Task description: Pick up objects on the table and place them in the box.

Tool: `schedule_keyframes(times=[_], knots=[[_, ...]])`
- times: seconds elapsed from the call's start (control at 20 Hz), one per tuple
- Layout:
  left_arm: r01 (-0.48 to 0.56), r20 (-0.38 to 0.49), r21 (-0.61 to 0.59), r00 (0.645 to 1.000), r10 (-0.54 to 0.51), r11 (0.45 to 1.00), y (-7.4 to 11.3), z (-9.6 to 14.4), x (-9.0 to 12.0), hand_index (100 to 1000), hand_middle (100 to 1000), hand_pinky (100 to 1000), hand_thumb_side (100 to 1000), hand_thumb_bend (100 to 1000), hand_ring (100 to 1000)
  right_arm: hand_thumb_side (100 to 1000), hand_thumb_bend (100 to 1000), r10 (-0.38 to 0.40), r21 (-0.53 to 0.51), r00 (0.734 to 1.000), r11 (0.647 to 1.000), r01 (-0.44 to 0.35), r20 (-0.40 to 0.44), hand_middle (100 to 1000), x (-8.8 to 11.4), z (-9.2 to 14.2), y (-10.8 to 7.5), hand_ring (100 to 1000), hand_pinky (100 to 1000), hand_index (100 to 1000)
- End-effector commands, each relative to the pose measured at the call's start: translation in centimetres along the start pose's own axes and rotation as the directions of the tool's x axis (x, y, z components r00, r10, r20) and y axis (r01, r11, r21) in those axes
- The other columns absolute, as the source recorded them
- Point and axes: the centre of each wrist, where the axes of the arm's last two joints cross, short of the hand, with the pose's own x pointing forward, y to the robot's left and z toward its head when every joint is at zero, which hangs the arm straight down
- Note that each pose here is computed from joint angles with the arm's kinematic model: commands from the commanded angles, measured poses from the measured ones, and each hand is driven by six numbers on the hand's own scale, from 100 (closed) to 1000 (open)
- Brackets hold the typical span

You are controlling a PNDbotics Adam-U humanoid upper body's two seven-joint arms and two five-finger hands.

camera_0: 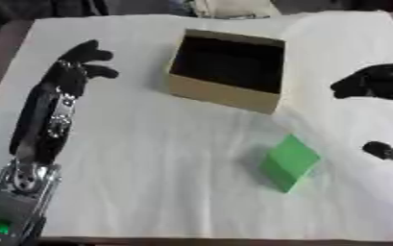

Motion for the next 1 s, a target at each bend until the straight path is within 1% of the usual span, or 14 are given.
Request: schedule_keyframes(times=[0.05,0.3,0.5,0.65,1.0], knots=[[0.012,0.032,-0.015,0.999,-0.012,1.000,0.4,-0.5,0.6,913,748,831,921,100,692,469,284,0.106,0.151,0.986,0.981,-0.124,0.127,946,-0.2,-0.3,-0.7,947,964,1000],[0.011,0.032,-0.018,0.999,-0.011,1.000,0.4,-0.5,0.6,913,749,831,921,100,692,470,301,0.100,0.163,0.986,0.979,-0.121,0.135,944,0.0,-1.3,-0.7,946,964,1000],[0.011,0.031,-0.018,0.999,-0.011,1.000,0.4,-0.5,0.6,913,749,831,921,100,692,470,301,0.095,0.168,0.986,0.979,-0.118,0.139,944,0.1,-1.6,-0.6,946,964,1000],[0.010,0.029,-0.019,1.000,-0.010,1.000,0.4,-0.5,0.6,914,749,831,922,100,692,491,300,0.085,0.187,0.982,0.976,-0.116,0.166,943,0.5,-2.4,-0.1,946,962,1000],[0.010,0.027,-0.025,1.000,-0.009,1.000,0.3,-0.5,0.5,914,750,831,924,100,692,522,323,0.081,0.240,0.973,0.962,-0.134,0.218,938,1.3,-3.4,0.2,948,961,1000]])
